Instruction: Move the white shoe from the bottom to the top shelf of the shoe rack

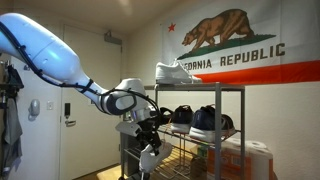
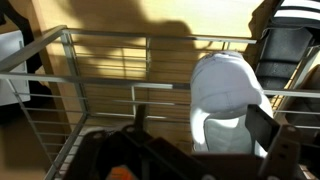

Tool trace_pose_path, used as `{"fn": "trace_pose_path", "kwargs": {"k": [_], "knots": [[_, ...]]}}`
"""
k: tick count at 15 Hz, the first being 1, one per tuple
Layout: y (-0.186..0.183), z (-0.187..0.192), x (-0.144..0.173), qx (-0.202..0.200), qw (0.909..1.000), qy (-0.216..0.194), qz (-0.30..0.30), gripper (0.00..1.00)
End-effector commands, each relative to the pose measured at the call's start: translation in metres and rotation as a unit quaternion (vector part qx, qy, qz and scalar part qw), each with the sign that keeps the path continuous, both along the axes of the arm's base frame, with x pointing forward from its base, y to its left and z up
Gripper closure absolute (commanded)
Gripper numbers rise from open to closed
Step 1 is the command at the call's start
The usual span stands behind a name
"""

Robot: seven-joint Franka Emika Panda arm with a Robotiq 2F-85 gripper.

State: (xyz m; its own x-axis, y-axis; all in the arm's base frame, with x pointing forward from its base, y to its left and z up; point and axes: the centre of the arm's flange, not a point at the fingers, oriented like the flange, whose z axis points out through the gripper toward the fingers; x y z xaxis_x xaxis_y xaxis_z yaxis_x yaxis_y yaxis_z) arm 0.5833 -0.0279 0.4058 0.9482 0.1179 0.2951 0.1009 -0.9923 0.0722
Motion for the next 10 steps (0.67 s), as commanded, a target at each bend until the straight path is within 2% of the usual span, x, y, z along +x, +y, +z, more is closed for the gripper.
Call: {"fn": "trace_pose_path", "kwargs": {"k": [1, 5, 10], "knots": [[0.005, -0.003, 0.021, 0.014, 0.9996, -0.024, 0.005, 0.00], [0.012, -0.012, 0.028, 0.015, 0.9992, -0.035, 0.008, 0.00], [0.010, -0.030, 0.024, 0.011, 0.9998, -0.017, 0.005, 0.00]]}}
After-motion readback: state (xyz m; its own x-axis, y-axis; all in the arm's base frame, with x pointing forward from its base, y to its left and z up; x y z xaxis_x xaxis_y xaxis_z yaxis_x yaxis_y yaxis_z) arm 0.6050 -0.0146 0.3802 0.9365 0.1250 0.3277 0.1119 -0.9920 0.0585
